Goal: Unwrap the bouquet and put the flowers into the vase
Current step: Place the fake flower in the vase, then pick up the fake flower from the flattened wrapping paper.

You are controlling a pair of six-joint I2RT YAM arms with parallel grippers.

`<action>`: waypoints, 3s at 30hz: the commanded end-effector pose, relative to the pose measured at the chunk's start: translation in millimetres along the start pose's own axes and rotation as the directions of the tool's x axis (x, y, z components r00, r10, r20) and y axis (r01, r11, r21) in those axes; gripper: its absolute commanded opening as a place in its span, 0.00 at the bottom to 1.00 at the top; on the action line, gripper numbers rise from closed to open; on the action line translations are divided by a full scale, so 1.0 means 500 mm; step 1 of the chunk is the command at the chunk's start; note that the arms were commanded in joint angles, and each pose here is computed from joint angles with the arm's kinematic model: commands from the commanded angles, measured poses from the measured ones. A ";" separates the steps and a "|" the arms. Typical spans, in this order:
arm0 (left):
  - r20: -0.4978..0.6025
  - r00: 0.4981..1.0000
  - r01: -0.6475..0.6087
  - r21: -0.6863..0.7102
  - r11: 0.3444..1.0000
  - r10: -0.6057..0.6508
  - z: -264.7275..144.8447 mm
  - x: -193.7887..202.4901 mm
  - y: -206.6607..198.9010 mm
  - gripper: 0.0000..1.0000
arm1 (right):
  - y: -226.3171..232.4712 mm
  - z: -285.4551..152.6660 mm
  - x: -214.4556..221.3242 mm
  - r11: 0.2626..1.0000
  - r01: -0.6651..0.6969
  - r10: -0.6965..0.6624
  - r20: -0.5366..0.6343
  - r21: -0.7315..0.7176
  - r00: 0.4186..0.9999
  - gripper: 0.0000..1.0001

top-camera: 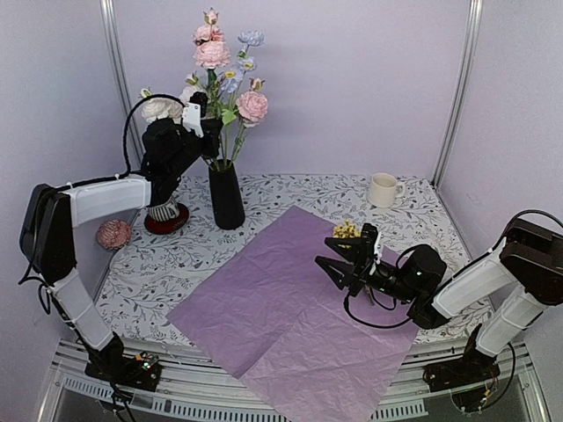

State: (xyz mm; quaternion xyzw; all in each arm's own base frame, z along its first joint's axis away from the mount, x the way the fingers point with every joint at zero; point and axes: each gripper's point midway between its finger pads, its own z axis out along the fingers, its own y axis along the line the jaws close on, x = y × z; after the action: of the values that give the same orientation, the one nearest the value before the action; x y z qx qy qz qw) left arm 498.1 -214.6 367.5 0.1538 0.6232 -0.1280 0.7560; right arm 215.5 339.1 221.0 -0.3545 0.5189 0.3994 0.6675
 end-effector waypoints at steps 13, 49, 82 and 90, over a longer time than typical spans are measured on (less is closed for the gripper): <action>-0.204 0.978 0.045 0.014 0.999 -0.042 0.015 0.153 -0.005 0.00 | 0.009 -0.003 -0.005 1.000 0.002 -0.002 0.015 -0.019 1.000 0.50; -0.427 0.888 0.177 -0.029 0.984 -0.172 -0.077 0.298 -0.037 0.32 | -0.009 0.009 0.012 1.000 -0.014 0.015 -0.029 0.026 0.999 0.50; -0.466 0.800 0.365 -0.122 0.923 -0.378 -0.439 0.217 -0.102 0.98 | -0.082 0.020 0.024 0.958 -0.155 0.177 -0.074 0.240 0.981 0.59; -0.491 0.787 0.357 -0.130 0.925 -0.373 -0.480 0.239 -0.101 0.98 | -0.145 -0.001 0.056 0.823 -0.244 0.420 -0.260 0.513 0.870 0.72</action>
State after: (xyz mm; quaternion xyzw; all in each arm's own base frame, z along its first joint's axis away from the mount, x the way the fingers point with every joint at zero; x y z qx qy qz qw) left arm 291.7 -168.8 231.7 0.0424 0.7956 -0.2326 0.5577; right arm 277.0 336.6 223.5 -0.2212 0.6701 0.3527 0.6145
